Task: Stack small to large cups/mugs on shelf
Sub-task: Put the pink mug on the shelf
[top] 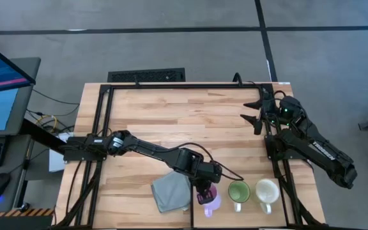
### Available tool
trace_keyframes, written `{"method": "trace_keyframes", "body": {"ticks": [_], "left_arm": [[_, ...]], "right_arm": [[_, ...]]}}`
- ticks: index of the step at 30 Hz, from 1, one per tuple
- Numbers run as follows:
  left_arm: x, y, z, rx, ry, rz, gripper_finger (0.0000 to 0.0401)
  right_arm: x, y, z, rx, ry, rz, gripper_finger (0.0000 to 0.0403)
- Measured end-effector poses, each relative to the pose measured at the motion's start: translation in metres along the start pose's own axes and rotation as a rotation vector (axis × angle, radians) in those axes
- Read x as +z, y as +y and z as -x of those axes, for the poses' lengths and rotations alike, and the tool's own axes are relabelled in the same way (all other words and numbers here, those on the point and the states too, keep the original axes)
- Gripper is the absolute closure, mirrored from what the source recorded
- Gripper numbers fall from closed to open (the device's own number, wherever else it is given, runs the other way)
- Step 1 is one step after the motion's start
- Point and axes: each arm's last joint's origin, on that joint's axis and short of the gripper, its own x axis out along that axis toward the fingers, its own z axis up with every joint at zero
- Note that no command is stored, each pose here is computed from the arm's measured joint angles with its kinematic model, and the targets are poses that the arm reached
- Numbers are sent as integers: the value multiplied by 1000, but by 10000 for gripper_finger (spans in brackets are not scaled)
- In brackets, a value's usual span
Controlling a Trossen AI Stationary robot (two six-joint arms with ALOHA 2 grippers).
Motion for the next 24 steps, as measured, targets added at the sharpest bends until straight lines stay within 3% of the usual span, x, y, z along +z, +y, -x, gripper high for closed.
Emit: {"method": "trace_keyframes", "body": {"ticks": [10, 17, 24], "left_arm": [[6, 3, 4, -9, -27, -12, 401], [14, 0, 33, -46, -109, -39, 401], [16, 11, 63, 76, -162, -32, 401]], "right_arm": [[0, 0, 0, 0, 0, 0, 106], [0, 0, 0, 0, 0, 0, 106], [0, 0, 0, 1, -1, 0, 106]]}}
